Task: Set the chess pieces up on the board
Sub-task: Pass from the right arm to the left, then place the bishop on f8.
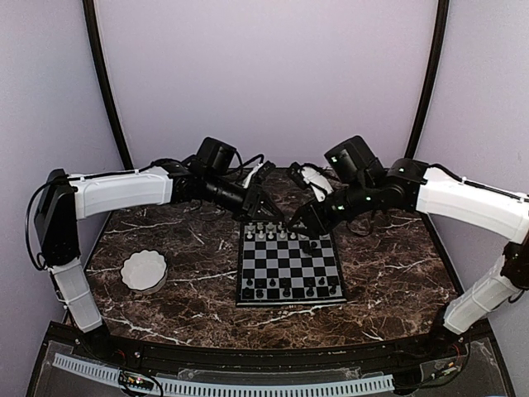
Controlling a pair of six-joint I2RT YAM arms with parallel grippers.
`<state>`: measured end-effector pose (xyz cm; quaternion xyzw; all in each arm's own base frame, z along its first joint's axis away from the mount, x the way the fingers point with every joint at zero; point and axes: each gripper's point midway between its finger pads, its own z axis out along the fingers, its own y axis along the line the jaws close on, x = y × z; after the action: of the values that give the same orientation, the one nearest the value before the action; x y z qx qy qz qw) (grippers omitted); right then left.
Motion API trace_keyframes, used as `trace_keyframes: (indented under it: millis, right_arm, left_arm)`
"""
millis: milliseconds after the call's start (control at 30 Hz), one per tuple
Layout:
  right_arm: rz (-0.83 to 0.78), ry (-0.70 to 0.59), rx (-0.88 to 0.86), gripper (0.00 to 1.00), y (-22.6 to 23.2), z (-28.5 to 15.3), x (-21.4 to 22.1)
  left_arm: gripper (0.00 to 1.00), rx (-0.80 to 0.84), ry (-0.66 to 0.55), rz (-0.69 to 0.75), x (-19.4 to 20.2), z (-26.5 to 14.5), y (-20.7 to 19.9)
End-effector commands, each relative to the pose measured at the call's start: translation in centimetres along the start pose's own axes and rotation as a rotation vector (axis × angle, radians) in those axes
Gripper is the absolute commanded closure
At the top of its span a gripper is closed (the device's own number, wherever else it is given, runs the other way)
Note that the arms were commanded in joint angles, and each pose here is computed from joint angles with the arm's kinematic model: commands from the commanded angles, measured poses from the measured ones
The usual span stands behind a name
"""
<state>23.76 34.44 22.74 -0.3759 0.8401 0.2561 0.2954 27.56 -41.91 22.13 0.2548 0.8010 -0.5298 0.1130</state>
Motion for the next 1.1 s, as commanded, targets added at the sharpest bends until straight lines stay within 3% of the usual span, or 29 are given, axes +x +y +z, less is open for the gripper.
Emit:
trace_keyframes:
  millis: [0,200,400,700,1067]
  right_arm:
    - [0.144,-0.132,-0.049,0.47,-0.4,-3.2,-0.5]
    - [0.284,-0.124,0.000,0.47,-3.4,-2.9,2.8]
    - [0.313,-0.105,0.017,0.46,-4.2,-1.9,3.6]
    - [0.316,-0.099,0.007,0.46,-4.0,-1.7,3.5]
    - [0.333,-0.053,0.090,0.46,-5.3,-2.0,5.0]
  left_arm:
    - [1.00,-0.175,-0.086,0.164,0.0,-3.2,-1.1]
    - [1.00,-0.460,0.033,0.382,5.7,-2.1,1.2]
    - [1.00,-0.605,0.079,0.541,9.1,-0.8,1.7]
    - [1.00,-0.668,0.153,0.592,11.6,2.3,3.3]
    - [1.00,-0.678,0.203,0.550,12.9,5.0,5.3]
